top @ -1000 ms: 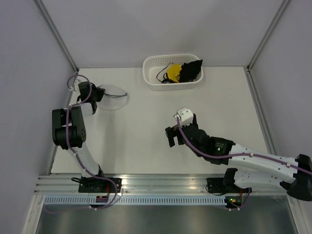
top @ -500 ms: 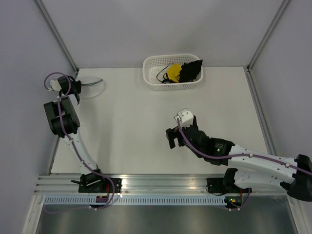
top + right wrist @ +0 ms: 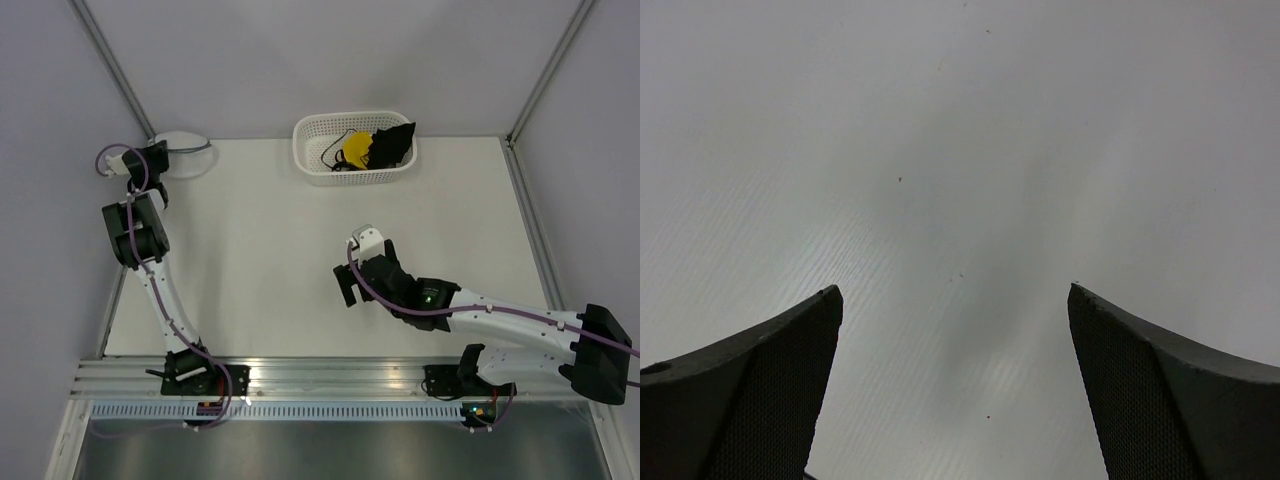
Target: Unzip the laundry bag and remove the bra
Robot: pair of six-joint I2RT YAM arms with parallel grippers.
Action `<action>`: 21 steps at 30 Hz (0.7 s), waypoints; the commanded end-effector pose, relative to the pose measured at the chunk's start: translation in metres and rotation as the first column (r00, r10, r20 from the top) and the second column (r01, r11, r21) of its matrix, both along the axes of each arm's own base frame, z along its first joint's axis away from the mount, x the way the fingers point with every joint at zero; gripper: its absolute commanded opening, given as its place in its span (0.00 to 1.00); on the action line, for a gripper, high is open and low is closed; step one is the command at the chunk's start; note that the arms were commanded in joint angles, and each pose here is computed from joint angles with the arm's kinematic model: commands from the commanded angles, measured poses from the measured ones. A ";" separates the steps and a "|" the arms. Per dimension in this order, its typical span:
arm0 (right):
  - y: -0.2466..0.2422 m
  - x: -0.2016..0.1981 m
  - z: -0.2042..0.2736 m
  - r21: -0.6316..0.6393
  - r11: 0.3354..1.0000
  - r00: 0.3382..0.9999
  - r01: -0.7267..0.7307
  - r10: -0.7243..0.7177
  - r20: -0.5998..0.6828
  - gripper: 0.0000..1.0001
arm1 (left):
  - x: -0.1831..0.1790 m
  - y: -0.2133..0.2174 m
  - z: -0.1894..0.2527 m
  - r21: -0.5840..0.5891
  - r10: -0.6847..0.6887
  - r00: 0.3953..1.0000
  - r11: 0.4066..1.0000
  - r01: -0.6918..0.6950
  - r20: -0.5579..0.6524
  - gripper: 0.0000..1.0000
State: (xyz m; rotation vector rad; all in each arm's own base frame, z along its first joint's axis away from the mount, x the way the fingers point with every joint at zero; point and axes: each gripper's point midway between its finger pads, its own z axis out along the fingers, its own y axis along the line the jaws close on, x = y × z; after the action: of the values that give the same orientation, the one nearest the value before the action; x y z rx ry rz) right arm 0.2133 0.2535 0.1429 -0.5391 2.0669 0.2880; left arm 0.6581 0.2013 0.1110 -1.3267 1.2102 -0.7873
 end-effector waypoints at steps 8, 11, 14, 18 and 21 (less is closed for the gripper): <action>0.010 0.002 0.012 0.069 0.997 1.000 -0.019 0.019 0.005 0.98 | -0.025 0.007 0.039 -0.051 -0.003 0.987 0.999 0.011 0.164 0.65; 0.007 0.002 0.017 0.088 0.996 1.000 -0.014 0.013 0.018 0.98 | -0.042 0.004 0.046 -0.044 0.012 0.993 0.999 -0.007 0.119 0.76; 0.004 0.003 0.026 0.121 0.993 0.999 -0.010 0.006 0.037 0.98 | -0.067 -0.005 0.031 -0.068 0.026 0.999 0.997 -0.024 0.031 0.82; -0.006 0.010 0.043 0.167 0.985 0.995 0.041 -0.055 0.078 0.98 | -0.112 -0.029 0.070 0.012 0.043 0.999 0.999 -0.043 0.016 0.94; -0.017 0.017 0.052 0.190 0.977 0.988 0.094 -0.115 0.100 0.98 | -0.131 -0.067 0.072 0.110 -0.026 0.999 0.993 0.030 -0.035 1.00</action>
State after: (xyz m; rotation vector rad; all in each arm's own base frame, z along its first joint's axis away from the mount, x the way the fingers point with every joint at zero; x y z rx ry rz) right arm 0.2184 0.2449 0.1752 -0.4436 1.9889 0.3744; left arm 0.5344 0.1626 0.1293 -1.4252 1.2546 -0.7453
